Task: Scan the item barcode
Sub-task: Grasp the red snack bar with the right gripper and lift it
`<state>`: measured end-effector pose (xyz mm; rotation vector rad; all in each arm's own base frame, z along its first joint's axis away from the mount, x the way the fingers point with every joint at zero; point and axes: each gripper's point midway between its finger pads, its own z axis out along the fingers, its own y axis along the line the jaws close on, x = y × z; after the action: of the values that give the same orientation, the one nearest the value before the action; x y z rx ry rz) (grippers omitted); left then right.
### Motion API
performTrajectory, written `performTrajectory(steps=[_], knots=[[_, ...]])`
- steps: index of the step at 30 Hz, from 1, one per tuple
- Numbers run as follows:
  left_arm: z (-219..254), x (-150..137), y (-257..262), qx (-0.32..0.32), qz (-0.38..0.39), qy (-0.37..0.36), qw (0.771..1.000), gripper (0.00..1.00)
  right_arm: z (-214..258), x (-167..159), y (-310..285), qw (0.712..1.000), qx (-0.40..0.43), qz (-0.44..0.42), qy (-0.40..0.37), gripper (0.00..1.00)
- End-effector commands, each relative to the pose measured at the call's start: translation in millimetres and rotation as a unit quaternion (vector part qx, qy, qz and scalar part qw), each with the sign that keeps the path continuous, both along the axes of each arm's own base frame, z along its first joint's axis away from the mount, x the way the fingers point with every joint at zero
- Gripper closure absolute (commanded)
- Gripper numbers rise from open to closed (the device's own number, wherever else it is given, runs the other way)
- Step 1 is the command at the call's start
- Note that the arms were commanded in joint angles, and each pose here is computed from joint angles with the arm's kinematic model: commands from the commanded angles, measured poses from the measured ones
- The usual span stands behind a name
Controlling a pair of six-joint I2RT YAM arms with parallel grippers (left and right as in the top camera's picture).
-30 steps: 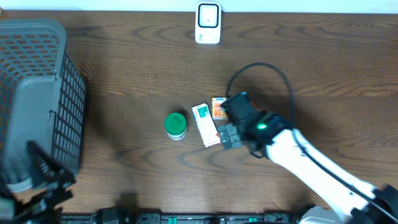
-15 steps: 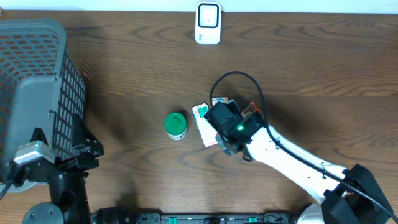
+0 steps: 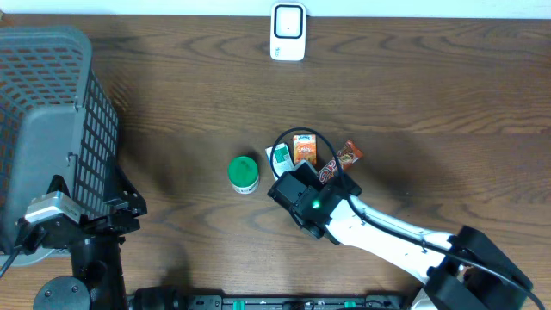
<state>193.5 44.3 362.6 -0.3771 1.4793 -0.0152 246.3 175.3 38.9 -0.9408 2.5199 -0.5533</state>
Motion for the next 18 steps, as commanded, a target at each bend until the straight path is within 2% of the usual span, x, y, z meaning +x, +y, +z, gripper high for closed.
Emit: performTrajectory(steps=[1, 10, 18], knots=[[-3.4, 2.6, -0.6, -0.005, -0.003, 0.003, 1.000, 0.14, -10.7, 2.1, 2.9, 0.998, -0.039, 0.043, 0.002, 0.01], [-5.3, 2.6, -0.6, -0.005, -0.003, 0.007, 1.000, 0.14, -45.0, 7.0, -11.2, 0.991, -0.121, 0.052, 0.010, 0.03], [-12.3, 2.7, -0.4, -0.007, -0.002, 0.021, 1.000, 0.14, -49.0, 11.2, -5.6, 0.991, -0.120, 0.059, 0.001, 0.07]])
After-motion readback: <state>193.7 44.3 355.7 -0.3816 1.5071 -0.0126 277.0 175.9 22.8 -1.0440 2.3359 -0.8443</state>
